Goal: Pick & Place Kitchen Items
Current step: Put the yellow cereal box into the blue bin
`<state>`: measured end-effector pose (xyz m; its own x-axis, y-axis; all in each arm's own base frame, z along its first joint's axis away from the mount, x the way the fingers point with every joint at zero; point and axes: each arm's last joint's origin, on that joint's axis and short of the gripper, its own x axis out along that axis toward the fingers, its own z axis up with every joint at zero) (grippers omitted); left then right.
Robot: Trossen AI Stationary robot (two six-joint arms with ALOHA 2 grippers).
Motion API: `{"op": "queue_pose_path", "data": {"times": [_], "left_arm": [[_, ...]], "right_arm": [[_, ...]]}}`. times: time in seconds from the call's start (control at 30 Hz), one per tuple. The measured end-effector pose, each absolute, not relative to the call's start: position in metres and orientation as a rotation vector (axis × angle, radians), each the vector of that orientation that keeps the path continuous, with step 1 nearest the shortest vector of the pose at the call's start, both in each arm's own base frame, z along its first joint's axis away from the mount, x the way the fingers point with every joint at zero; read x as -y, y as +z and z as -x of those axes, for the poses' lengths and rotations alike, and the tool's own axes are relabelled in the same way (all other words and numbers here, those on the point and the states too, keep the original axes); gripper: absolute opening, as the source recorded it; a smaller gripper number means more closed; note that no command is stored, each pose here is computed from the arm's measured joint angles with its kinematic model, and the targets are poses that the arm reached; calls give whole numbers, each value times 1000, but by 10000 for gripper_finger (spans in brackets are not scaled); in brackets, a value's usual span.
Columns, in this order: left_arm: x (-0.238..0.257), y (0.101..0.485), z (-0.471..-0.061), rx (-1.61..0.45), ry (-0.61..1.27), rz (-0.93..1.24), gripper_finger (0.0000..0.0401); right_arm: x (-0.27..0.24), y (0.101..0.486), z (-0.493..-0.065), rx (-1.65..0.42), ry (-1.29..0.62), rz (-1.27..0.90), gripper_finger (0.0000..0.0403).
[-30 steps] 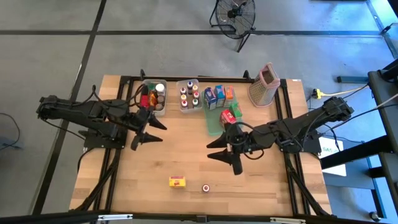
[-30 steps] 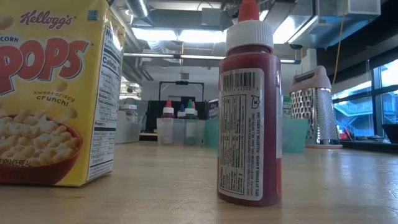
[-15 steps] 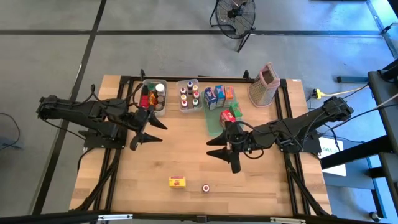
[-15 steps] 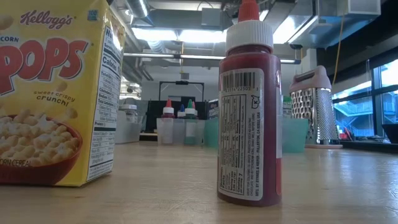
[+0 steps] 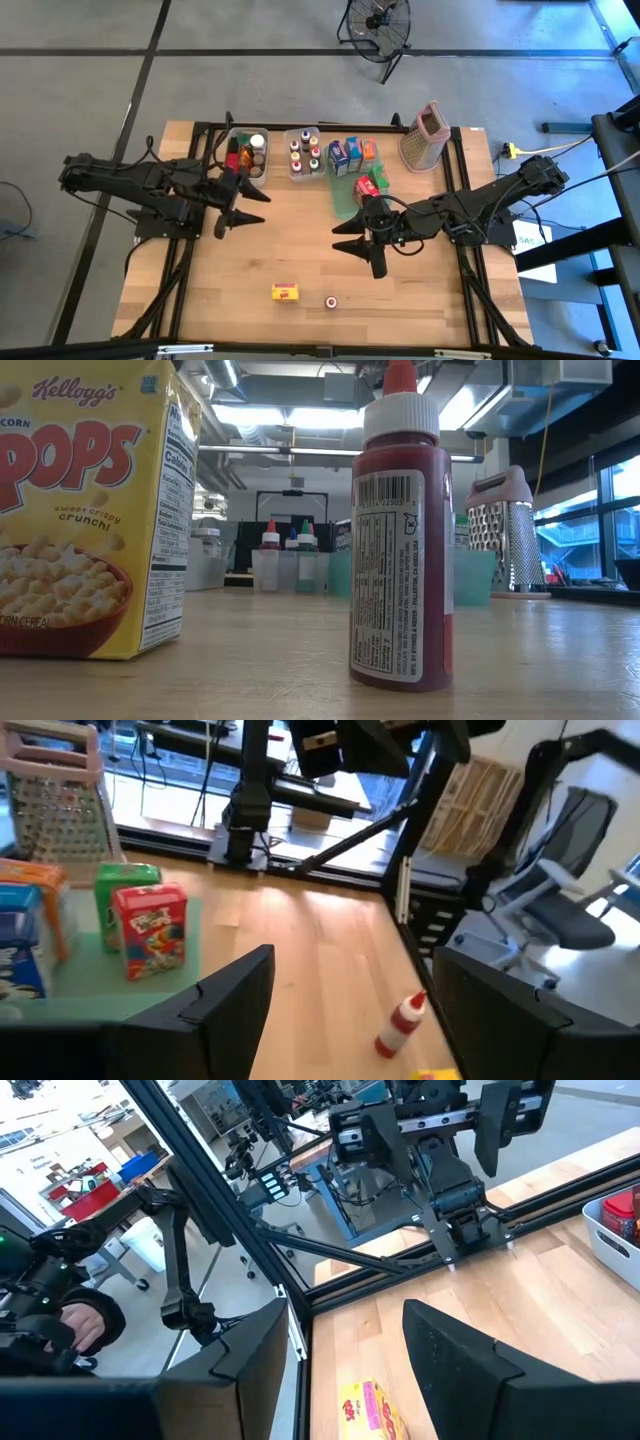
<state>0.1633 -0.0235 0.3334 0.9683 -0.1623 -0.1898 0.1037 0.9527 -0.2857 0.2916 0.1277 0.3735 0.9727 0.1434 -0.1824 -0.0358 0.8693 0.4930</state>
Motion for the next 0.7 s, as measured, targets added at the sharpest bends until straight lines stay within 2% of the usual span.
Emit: {"op": "queue_pose_path", "data": {"times": [0.27,0.5,0.7], "left_arm": [[27,338,-143,-187,-223,101,267],[41,342,-142,-163,-326,232,267],[48,346,-146,-75,-383,184,267]], "right_arm": [[-128,373,-292,-220,97,-509,202],[-130,372,-291,-263,184,-511,202],[-133,368,-289,-308,190,-496,202]]}}
